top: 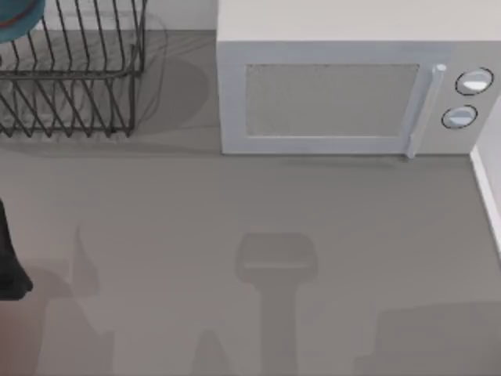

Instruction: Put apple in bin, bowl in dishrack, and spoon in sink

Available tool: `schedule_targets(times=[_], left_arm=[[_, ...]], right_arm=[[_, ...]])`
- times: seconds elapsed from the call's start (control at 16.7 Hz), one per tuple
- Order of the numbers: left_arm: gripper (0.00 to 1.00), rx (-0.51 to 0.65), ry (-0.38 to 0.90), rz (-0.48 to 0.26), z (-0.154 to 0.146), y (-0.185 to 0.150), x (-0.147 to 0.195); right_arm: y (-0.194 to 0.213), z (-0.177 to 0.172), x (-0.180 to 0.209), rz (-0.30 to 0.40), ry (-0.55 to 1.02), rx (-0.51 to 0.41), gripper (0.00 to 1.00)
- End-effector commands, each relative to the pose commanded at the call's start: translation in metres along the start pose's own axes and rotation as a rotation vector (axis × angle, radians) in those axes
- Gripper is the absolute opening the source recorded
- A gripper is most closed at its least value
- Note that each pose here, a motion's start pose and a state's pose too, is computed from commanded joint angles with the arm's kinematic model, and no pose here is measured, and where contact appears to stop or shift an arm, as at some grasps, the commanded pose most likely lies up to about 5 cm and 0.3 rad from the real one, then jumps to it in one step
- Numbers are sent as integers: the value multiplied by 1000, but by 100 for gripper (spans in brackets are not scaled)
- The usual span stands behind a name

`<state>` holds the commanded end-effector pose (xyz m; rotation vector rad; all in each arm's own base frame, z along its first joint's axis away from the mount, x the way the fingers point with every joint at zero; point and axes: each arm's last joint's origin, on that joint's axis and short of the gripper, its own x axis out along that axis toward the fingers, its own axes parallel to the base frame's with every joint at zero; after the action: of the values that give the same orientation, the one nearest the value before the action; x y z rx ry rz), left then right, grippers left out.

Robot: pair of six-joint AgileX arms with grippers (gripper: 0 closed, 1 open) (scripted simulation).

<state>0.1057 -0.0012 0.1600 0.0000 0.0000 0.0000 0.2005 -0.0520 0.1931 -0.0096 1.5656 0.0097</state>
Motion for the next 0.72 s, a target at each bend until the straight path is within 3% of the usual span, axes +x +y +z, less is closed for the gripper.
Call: schedule_targets(times=[0.24, 0.72], left_arm=[[100, 0, 0, 0, 0, 0, 0], [100, 0, 0, 0, 0, 0, 0]], right_arm=[[0, 1, 10, 1, 4, -1, 100], [-1, 3, 89, -2, -8, 0, 100]])
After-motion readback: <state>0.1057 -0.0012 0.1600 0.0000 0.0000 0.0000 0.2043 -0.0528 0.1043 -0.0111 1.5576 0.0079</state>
